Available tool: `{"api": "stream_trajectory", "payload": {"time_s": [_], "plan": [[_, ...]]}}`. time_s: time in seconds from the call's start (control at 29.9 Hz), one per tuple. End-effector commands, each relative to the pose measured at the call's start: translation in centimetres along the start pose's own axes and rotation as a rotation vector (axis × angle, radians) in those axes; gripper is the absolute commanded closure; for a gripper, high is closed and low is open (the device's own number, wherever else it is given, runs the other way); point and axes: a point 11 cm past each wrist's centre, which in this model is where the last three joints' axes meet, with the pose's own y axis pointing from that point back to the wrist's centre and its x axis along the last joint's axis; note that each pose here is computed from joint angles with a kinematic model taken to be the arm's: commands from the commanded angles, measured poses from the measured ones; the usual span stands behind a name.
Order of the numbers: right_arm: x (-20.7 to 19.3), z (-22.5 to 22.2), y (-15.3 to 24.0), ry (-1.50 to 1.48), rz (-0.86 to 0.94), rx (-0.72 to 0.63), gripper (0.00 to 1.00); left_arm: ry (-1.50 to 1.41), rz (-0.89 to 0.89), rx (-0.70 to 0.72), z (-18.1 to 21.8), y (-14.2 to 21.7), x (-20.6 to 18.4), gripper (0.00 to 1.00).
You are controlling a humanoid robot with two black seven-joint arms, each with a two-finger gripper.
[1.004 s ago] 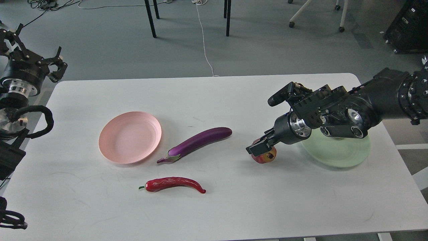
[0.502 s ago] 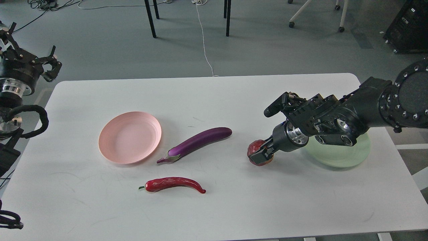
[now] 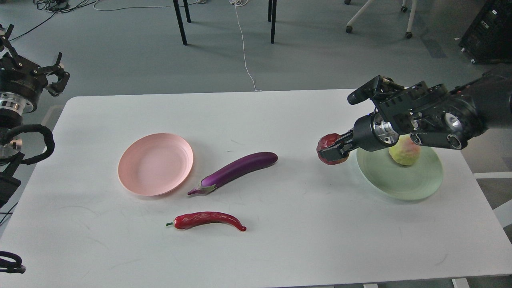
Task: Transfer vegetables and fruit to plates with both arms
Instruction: 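Grasp the red apple with the right gripper and carry it onto the green plate, then release the apple and withdraw the right gripper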
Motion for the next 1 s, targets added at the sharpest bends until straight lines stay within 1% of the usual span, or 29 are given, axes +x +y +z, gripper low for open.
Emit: {"api": "stream_trajectory", "payload": {"time_s": [0.0, 0.1, 0.17, 0.27, 0.33, 0.37, 0.6, 0.67, 0.7, 0.8, 0.87, 0.97], "plan": [[-3.2, 3.8, 2.6, -0.07, -0.009, -0.057, 0.43, -0.018, -0.001, -0.009, 1.1, -0.1, 0.1, 0.02], [-6.2, 5.4, 3.3, -0.079, -0.043, -0.074, 0.43, -0.023, -0.004, -0.007, 1.3, -0.1, 0.1, 0.02], [-7.3, 5.9, 2.9, -0.1, -0.02, -0.073, 0.43, -0.027, -0.006, -0.004, 1.3, -0.2, 0.0, 0.02], [-8.6, 4.9, 1.1, -0.113, 0.03, -0.03, 0.35, -0.027, -0.013, 0.005, 0.9, -0.2, -0.2, 0.02], [-9.2, 4.7, 0.6, -0.118, 0.042, -0.019, 0.26, -0.023, -0.018, 0.006, 0.7, -0.3, -0.4, 0.02], [-9.2, 4.6, 0.5, -0.121, 0.047, -0.017, 0.23, -0.022, -0.02, 0.003, 0.8, -0.4, -0.5, 0.02], [-10.6, 5.5, 0.9, -0.168, 0.09, -0.033, 0.16, -0.018, -0.048, -0.002, 1.2, -0.9, -1.4, 0.02], [-10.4, 5.7, 1.2, -0.179, 0.108, -0.035, 0.09, -0.02, -0.054, -0.006, 1.4, -1.1, -1.6, 0.02], [-10.0, 5.8, 1.4, -0.184, 0.123, -0.035, 0.05, -0.022, -0.058, -0.011, 1.7, -1.3, -1.9, 0.02], [-8.3, 5.9, 2.0, -0.199, 0.192, -0.03, 0.03, -0.027, -0.077, -0.019, 2.3, -1.6, -2.5, 0.02], [-5.4, 5.8, 2.7, -0.218, 0.295, -0.011, 0.03, -0.042, -0.105, -0.028, 3.5, -1.7, -3.2, 0.02], [0.3, 6.1, 5.1, -0.264, 0.515, 0.019, 0.03, -0.105, -0.163, -0.002, 5.0, -1.4, -4.4, 0.02]]}}
